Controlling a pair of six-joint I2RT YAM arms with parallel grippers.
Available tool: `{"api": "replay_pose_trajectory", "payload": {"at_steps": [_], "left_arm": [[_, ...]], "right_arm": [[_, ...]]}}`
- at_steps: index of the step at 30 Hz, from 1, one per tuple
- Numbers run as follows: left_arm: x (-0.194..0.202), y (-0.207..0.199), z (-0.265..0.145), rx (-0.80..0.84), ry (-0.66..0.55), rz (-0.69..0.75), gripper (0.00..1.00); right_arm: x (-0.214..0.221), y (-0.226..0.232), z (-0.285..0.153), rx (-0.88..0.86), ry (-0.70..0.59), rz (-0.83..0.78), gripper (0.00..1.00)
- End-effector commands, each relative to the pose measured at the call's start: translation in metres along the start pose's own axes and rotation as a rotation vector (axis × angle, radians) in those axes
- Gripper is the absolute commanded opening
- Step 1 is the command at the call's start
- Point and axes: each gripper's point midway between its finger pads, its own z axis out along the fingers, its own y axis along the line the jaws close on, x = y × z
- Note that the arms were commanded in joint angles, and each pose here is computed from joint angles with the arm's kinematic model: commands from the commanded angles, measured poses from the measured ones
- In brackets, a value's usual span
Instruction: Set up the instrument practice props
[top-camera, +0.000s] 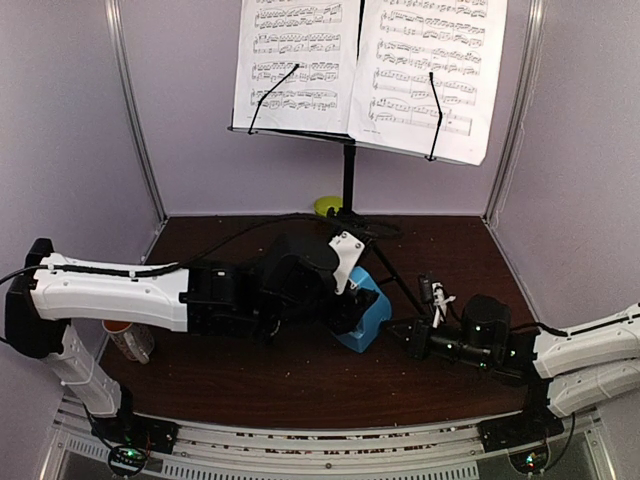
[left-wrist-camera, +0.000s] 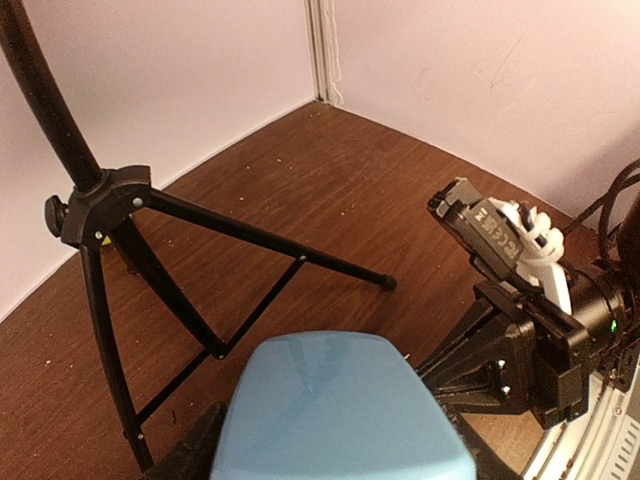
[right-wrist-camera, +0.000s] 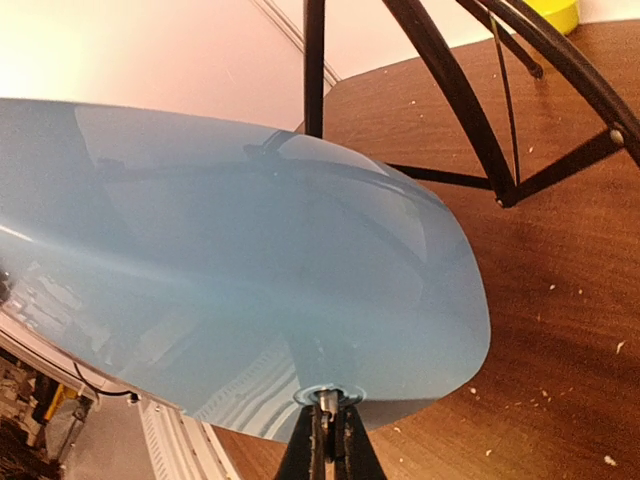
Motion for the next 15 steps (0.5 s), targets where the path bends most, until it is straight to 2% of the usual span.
{"api": "replay_pose_trajectory", "payload": {"at_steps": [1, 9, 13, 15], "left_arm": [[-0.018, 0.001, -0.011, 0.023, -0.092, -0.027, 0.14], [-0.004, 0.002, -0.011, 0.025, -0.094, -0.042, 0.13], [0.000, 0.005, -0.009, -0.001, -0.077, -0.036, 0.13], [0.002, 0.011, -0.007, -0.039, -0.056, -0.040, 0.13]], "right_arm": [[-0.042, 0.029, -0.012, -0.156, -0.153, 0.167, 0.00], [-0.067, 0.031, -0.014, -0.258, -0.239, 0.295, 0.00], [-0.067, 0.035, -0.011, -0.299, -0.234, 0.315, 0.00], [-0.060, 0.036, -0.003, -0.285, -0.187, 0.279, 0.00]]}}
